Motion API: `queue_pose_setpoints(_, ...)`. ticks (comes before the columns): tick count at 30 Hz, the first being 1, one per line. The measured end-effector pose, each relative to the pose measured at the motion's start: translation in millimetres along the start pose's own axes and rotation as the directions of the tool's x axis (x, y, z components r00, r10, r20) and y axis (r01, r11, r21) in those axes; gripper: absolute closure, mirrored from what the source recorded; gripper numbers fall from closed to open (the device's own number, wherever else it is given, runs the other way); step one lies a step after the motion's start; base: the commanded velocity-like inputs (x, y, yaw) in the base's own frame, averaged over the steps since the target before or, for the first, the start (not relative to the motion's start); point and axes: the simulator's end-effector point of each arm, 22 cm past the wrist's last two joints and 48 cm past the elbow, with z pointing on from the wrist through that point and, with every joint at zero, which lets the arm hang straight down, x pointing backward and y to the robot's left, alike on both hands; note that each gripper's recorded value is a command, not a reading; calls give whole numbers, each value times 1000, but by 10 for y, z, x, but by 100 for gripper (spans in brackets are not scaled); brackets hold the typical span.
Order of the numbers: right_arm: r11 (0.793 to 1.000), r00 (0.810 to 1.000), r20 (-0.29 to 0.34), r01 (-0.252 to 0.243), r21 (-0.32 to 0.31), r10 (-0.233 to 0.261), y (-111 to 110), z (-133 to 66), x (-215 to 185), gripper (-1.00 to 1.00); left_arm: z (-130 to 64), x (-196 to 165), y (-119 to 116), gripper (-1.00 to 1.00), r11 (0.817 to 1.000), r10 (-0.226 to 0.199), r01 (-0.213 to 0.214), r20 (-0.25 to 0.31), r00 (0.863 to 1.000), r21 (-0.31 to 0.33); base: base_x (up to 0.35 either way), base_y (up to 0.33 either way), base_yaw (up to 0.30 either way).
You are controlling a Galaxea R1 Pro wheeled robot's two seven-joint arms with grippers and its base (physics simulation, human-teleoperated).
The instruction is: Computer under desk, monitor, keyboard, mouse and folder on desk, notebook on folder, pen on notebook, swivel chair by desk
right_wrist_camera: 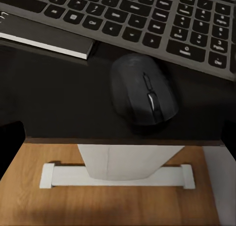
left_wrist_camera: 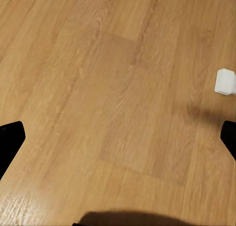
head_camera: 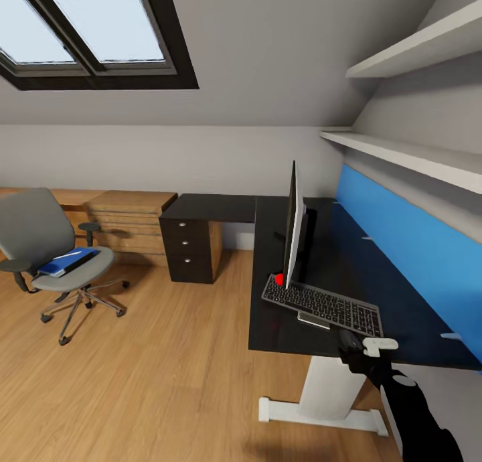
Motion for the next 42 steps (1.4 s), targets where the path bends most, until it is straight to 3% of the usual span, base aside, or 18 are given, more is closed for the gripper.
queue_pose_setpoints(6, 1000, 1000, 10, 1, 3, -1, -17, -1, -9, -100, -3, 1, -7, -100, 1000, -1, 1, 0, 1000, 1, 161, 0, 0)
queue_pose_setpoints(24, 998, 998, -14, -57, 37, 58, -221, -3, 155, -100, 0, 2, -8, -100, 1000, -1, 1, 0, 1000, 1, 26, 0, 0)
queue_pose_setpoints(42, 998, 998, -13, -58, 35, 58, -207, 8, 196, -100, -1, 1, -6, -100, 1000, -2, 2, 0, 1000, 0, 41, 0, 0)
